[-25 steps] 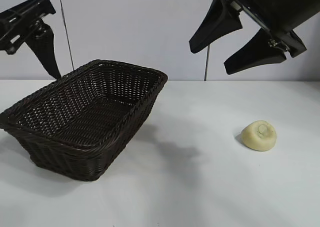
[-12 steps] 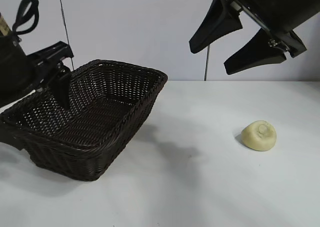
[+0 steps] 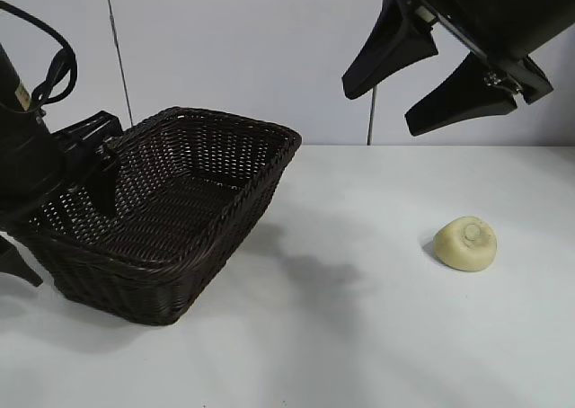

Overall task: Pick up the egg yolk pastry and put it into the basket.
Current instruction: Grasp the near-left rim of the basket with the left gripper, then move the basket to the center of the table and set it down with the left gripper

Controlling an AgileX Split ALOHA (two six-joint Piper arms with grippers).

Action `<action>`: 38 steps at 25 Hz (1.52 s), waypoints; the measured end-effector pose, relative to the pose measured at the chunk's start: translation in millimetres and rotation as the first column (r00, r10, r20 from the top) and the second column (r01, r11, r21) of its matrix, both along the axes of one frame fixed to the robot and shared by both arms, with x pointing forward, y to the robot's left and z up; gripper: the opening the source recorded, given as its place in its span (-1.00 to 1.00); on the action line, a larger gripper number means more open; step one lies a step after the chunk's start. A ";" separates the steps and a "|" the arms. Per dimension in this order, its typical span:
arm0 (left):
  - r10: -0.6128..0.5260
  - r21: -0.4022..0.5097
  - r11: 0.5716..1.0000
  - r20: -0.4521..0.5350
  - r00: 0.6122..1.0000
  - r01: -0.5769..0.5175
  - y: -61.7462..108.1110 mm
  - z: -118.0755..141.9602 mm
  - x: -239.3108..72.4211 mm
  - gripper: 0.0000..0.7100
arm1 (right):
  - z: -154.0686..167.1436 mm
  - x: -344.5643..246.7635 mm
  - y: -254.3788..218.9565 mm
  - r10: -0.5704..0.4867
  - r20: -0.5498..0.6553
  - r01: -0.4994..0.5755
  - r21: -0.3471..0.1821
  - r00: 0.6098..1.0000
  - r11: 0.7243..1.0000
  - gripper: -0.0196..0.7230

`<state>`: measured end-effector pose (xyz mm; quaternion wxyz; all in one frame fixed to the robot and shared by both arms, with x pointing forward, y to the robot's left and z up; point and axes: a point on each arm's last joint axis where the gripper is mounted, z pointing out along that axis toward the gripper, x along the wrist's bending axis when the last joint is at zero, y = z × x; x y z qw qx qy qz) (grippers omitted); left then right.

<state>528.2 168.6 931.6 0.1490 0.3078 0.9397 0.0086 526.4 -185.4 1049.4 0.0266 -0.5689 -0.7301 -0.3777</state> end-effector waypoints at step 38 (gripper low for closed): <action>-0.095 -0.096 0.991 -0.015 0.995 0.093 39.0 29.0 5.0 -0.72 | -0.3 0.0 -0.3 0.003 0.002 -0.003 -0.007 1.000 1.000 0.50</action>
